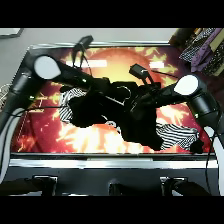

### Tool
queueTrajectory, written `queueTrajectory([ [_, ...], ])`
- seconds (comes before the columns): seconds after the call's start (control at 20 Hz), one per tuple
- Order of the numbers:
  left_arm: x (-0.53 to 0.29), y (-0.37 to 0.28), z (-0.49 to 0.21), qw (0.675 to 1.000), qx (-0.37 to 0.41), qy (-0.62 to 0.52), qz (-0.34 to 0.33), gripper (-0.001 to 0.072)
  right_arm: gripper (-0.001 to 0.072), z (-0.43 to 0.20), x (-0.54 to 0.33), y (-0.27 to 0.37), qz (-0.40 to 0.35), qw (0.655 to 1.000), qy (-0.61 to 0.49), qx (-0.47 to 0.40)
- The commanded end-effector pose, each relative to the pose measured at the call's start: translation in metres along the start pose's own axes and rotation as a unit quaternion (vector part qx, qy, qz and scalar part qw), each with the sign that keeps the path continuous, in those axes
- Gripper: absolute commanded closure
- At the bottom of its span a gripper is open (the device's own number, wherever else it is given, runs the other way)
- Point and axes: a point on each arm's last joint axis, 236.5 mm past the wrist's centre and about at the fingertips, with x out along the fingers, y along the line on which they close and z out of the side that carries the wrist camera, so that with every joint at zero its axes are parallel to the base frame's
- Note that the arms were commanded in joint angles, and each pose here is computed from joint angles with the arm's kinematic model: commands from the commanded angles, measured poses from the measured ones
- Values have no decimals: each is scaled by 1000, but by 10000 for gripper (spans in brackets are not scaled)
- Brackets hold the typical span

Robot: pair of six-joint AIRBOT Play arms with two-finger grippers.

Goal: Fold the clothes and pants, and hang the long-sleeved shirts on hangers.

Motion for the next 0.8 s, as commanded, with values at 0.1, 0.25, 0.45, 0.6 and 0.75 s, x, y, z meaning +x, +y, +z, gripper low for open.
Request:
queueTrajectory([
  [0.1,-62,77,17,997,21,-33,61,-13,674,-5,0,5,11,995,10,-98],
  [0.25,-55,108,-7,993,86,18,74,-11,672,-10,0,-2,-1,984,21,-179],
  [0.45,-29,104,-40,973,210,79,49,-10,671,-23,-2,-14,-17,971,55,-233],
  [0.6,-14,97,-60,963,245,108,28,-9,671,-38,-1,-17,-10,966,87,-243],
  [0.75,-6,92,-72,951,285,118,-2,-8,671,-47,4,-14,12,960,102,-260],
])
